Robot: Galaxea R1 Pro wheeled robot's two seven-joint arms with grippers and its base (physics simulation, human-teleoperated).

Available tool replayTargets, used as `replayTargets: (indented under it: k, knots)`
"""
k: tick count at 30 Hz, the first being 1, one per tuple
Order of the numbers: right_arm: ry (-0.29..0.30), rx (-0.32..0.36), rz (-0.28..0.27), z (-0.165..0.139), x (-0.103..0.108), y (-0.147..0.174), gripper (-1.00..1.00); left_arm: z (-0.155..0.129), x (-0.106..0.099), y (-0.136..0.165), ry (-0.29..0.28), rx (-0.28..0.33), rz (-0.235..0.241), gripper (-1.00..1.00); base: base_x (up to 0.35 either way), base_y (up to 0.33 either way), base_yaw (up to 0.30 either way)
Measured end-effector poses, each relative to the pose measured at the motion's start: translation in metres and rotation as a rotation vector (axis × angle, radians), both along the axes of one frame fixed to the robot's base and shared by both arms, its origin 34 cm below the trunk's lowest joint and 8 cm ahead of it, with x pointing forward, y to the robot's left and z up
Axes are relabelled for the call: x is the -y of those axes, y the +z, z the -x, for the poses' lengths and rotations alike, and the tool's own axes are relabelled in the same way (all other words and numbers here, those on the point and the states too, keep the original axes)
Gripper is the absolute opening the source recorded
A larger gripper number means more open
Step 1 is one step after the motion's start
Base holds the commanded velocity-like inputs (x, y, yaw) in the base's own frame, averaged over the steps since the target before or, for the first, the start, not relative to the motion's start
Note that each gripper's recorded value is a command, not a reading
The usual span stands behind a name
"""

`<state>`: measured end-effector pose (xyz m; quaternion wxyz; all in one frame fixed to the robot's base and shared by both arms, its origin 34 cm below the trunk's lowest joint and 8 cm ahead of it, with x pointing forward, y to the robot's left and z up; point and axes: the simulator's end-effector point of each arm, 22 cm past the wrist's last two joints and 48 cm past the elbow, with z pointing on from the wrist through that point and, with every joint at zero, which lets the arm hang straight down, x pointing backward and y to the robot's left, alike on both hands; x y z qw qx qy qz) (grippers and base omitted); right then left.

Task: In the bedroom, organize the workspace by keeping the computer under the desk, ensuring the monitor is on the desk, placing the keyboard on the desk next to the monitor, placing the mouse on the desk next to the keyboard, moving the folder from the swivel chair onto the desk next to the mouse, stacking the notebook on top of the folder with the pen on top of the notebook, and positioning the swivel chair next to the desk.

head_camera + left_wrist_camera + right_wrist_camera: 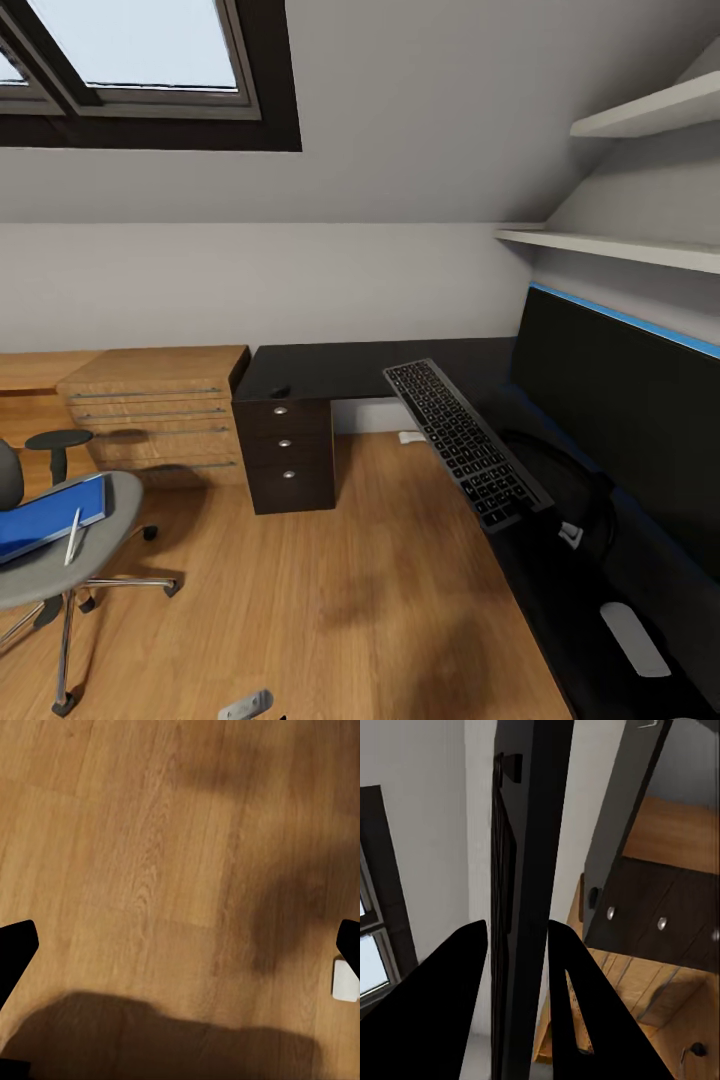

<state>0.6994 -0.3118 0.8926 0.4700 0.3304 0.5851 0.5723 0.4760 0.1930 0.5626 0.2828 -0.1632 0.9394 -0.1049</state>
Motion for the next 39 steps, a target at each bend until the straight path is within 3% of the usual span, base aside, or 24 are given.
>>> replayTargets:
  k: [6, 11, 39]
  knots:
    - [-0.075, -0.187, 0.069, -0.004, 0.021, -0.043, -1.00, 0.000, 0.000, 0.000, 0.000, 0.000, 0.000, 1.00, 0.000, 0.000, 0.000]
    - [-0.117, -0.240, 0.062, -0.003, 0.035, -0.053, -1.00, 0.000, 0.000, 0.000, -0.001, 0.000, 0.000, 1.00, 0.000, 0.000, 0.000]
    - [-0.133, -0.238, 0.053, -0.003, 0.042, -0.051, -1.00, 0.001, 0.002, 0.000, 0.000, -0.002, 0.003, 1.00, 0.000, 0.000, 0.000]
